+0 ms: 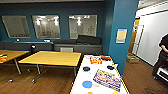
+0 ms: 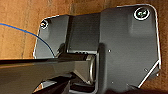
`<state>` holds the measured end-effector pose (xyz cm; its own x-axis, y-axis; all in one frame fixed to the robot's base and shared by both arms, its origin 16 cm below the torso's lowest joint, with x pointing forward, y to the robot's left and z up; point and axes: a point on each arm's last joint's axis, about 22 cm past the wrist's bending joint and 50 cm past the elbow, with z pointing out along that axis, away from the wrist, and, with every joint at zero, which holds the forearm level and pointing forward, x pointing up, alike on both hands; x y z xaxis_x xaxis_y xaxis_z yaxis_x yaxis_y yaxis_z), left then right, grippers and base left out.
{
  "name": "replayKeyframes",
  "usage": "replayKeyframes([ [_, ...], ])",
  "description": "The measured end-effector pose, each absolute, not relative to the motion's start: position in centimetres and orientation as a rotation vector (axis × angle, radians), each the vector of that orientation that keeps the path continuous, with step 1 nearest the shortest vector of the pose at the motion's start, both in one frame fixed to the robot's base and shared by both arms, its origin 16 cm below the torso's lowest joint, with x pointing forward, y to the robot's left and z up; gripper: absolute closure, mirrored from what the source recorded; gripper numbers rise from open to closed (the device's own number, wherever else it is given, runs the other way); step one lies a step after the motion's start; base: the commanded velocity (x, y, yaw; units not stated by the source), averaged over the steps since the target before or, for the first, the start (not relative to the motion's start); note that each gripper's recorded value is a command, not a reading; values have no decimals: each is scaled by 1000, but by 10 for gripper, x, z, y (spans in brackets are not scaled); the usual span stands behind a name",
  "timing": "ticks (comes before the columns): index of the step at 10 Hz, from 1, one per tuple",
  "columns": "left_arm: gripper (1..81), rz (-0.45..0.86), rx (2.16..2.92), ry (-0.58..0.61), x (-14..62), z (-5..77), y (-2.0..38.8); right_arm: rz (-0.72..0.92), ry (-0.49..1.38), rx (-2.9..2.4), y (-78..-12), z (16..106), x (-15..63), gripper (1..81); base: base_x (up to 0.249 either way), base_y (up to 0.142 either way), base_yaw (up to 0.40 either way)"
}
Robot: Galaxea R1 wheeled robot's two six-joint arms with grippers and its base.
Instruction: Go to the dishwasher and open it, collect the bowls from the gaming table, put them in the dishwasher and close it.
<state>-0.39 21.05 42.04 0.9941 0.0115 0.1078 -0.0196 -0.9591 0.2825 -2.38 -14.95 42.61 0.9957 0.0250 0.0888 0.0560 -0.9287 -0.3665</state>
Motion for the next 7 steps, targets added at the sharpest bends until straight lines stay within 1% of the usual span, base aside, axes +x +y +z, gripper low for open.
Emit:
replayKeyframes([
  [1,10,176,2849,-7,5,421,211,-141,-59,-2760,-149,427,-13,10,136,0,0],
  [4,10,183,2848,-6,11,422,211,-144,-57,-2762,-151,427,-10,10,0,0,0],
  [7,10,144,2851,1,-10,420,211,-121,-51,-2744,-157,430,-23,10,0,0,0],
])
